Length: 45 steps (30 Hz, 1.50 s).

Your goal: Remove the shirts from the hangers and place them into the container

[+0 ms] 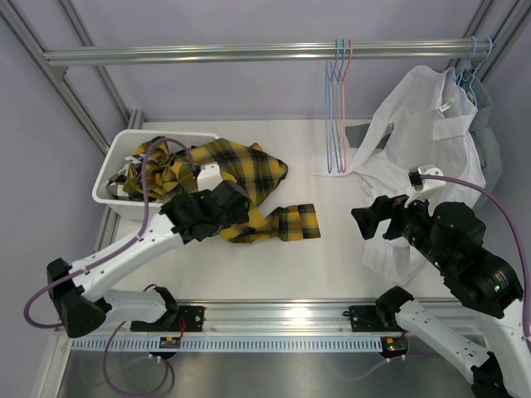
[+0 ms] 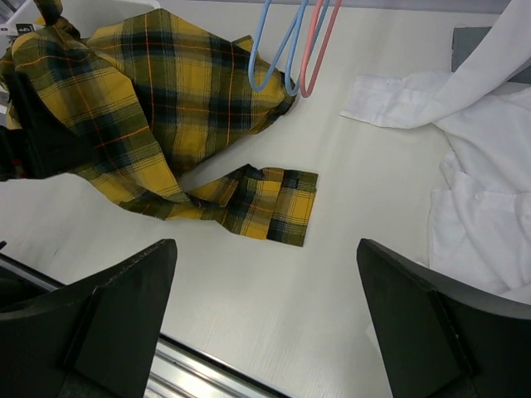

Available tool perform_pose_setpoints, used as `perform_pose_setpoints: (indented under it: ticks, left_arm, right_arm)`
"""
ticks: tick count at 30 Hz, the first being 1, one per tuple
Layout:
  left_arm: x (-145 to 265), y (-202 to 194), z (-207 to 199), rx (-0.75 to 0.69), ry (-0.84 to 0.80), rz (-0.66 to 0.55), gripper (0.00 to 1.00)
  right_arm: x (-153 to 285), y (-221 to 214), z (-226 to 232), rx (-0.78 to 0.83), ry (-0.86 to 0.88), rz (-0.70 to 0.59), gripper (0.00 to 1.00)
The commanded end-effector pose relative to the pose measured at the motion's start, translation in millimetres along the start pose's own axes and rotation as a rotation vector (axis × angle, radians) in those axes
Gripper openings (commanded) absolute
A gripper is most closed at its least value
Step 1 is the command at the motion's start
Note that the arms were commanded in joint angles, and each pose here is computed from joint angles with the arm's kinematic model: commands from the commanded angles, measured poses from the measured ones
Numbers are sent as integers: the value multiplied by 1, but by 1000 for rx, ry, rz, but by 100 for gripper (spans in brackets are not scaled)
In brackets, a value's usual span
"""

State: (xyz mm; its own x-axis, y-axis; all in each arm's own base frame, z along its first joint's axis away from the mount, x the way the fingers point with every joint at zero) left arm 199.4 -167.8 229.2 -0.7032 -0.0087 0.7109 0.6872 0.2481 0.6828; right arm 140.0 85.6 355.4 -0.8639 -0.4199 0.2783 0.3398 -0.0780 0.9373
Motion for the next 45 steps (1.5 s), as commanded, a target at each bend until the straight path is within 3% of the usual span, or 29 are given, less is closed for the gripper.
perform_pose_setpoints:
  ticks: [1, 14, 18, 19, 20, 21, 26, 35, 40, 45]
  left_arm:
    - [-22, -9, 3, 144, 113, -56, 99]
    - [-79, -18, -19, 134, 188, -134, 98]
    - [-83, -10, -12, 141, 227, -181, 69]
    - [-82, -7, -11, 146, 231, -189, 51]
    - [-80, -7, -9, 142, 240, -190, 43]
    - [-77, -2, -9, 145, 243, -206, 28]
    - [-47, 24, -2, 154, 233, -254, 0]
    - [26, 112, 43, 174, 254, -368, 0]
    - [16, 153, 98, 216, 357, -380, 1]
    - [-23, 182, 143, 291, 413, -327, 3]
  right_arm:
    - [3, 3, 3, 7, 28, -26, 100]
    - [9, -12, 1, 0, 42, -4, 100]
    - [11, -16, 0, -1, 42, 1, 100]
    - [11, -17, -1, -1, 40, 4, 99]
    - [12, -18, -1, 1, 38, 5, 99]
    - [11, -19, -2, 3, 35, 9, 100]
    - [13, -20, -2, 8, 33, 11, 99]
    - [15, -8, 2, 5, 48, -12, 99]
    - [10, -5, 6, -2, 63, -6, 99]
    - [8, -5, 8, -17, 71, -5, 100]
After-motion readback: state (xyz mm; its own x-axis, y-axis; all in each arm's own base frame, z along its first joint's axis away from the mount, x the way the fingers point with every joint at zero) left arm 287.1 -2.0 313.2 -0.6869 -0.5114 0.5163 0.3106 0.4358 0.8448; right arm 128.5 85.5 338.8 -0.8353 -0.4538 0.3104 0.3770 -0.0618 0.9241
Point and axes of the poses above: each gripper's point midway between its finger pads, its own x axis back along the fingers, its own z axis along the line the jaws close on, y = z × x, the point moved 4 cm from there along x, back along the fingers, and after that the axes turned 1 degree about x, right-handed, at the moved point
